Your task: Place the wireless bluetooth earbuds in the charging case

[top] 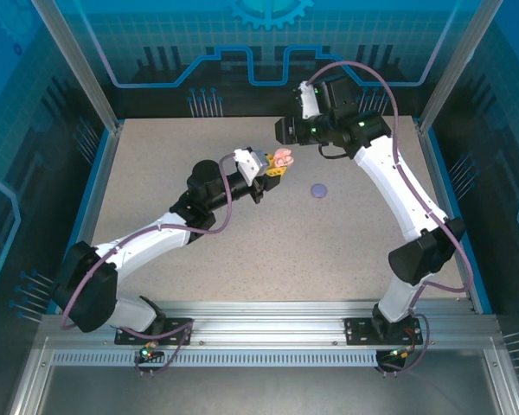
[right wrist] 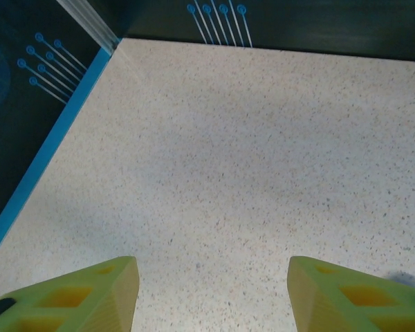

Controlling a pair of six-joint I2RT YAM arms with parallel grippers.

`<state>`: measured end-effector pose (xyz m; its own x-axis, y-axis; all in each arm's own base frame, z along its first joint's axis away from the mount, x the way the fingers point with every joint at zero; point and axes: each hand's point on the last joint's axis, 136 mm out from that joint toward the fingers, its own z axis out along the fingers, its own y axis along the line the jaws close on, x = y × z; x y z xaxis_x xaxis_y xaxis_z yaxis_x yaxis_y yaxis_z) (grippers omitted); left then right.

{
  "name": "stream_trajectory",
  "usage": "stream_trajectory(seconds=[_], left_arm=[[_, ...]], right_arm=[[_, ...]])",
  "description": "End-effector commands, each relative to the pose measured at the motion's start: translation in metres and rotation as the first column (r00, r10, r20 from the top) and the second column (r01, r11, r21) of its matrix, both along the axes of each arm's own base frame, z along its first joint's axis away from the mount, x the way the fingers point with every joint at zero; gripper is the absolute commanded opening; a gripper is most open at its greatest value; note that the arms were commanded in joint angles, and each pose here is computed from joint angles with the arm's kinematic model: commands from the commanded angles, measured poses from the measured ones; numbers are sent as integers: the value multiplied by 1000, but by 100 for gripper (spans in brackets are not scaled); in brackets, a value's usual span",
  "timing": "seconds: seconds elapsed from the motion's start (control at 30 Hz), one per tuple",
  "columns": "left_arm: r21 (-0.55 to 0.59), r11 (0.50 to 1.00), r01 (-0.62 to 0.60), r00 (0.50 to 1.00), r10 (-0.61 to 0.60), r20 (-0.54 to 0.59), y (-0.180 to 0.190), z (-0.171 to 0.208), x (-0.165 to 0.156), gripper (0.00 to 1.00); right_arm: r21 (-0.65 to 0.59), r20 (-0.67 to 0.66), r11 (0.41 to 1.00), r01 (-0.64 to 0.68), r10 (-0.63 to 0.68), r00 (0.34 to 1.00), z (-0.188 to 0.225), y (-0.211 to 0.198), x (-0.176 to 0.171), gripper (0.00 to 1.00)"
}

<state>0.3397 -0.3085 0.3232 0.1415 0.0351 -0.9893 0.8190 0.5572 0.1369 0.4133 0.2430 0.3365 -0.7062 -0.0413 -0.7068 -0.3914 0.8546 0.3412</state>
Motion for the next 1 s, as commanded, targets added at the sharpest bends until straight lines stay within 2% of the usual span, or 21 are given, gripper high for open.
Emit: stream_trajectory(seconds=[0.0,0.37,0.43,0.63,0.83,0.97], left_arm=[[-23,1000,-16,1000,16,-6,-2,6,4,0],[-21,998,-51,999,51,-1,-1,11,12,0],[-20,998,-51,999,51,0,-1,11,13,0],[-28,998,-52,998,51,-33,-3,4,16,0],[3,995,-95,984,95,-148,-1,-34,27,0],[11,989,-145,935,140,-326,1,-72,39,0]], right_arm=[[-12,-36,998,-69,68,997,-6,7,-22,59],[-15,-38,994,-110,109,993,-9,-3,-72,56],[-16,-20,997,-75,75,997,-4,-12,-76,56],[-1,51,987,158,-158,986,10,-63,-69,60],[34,-29,942,333,-332,943,-21,-111,-69,63],[15,-93,930,367,-364,927,-56,-121,-75,63]])
